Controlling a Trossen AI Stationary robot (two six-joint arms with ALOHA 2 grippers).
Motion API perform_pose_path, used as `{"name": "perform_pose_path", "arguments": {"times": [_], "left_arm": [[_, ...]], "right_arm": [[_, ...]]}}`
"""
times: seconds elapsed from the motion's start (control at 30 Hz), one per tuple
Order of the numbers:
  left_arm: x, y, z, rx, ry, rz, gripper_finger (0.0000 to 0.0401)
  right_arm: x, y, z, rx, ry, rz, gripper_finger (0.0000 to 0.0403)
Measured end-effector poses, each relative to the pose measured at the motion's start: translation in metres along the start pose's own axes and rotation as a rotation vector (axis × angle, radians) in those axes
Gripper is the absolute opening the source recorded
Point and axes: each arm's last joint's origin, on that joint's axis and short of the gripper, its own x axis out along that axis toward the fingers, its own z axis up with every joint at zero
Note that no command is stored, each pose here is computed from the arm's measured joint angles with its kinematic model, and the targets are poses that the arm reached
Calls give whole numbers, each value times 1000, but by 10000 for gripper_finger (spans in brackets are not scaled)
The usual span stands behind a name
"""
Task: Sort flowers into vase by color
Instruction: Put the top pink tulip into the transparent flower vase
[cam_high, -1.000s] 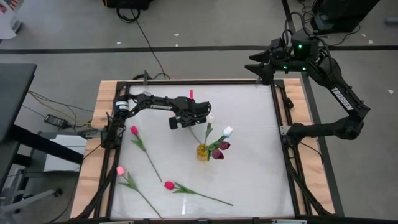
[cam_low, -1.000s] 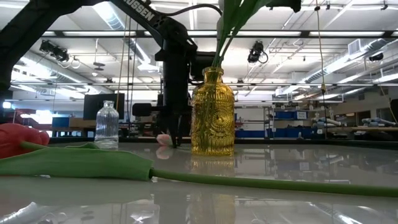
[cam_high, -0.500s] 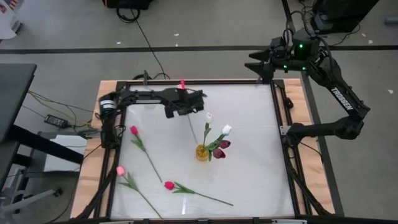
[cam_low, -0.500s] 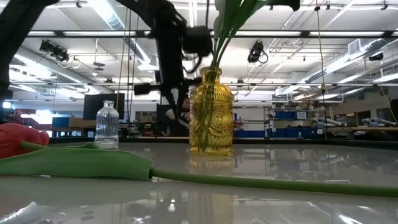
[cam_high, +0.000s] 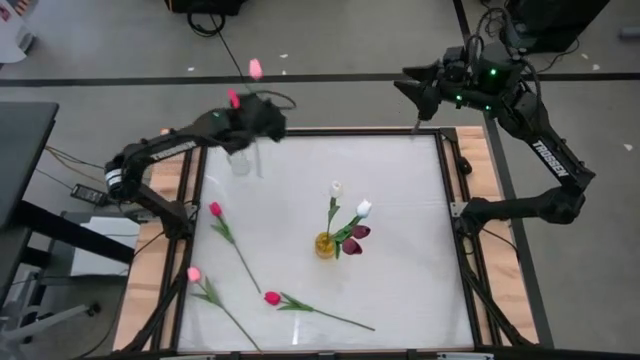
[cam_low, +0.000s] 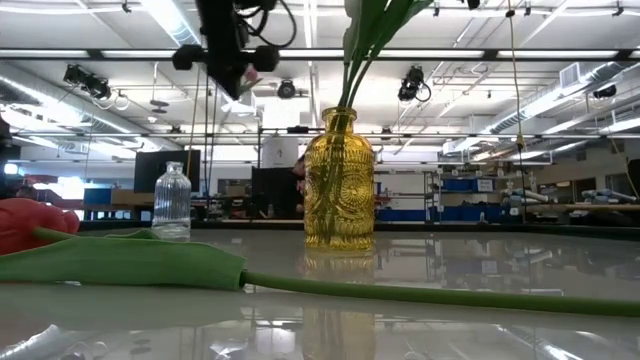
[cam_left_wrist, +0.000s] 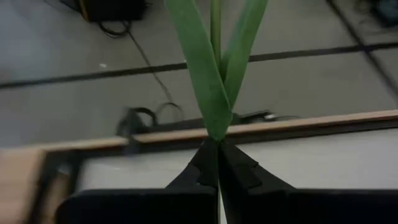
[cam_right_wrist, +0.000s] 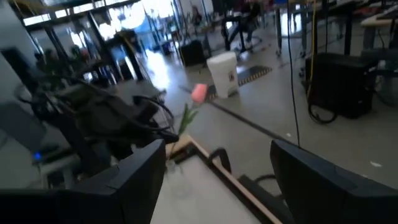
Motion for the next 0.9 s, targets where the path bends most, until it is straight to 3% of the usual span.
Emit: {"name": "perform_pose_path", "arguments": {"times": [0.1,0.17,0.33,0.43,0.7,0.9], "left_arm": [[11,22,19,80,-6,39,4],[20,35,35,114,-9,-2,4],[36,50,74,171,-106,-343,4],[42,58,86,181,-147,-462,4],[53,75,94,375,-167,-684,4],[83,108,81,283,-146,-788,4]], "right_arm": [[1,3,4,19,-46,3,297],[1,5,5,21,-66,3,297],[14,8,3,20,-66,-12,297],[25,9,-1,33,-36,-7,297],[50,11,-11,57,24,16,297],[58,10,-13,58,26,20,289]]}}
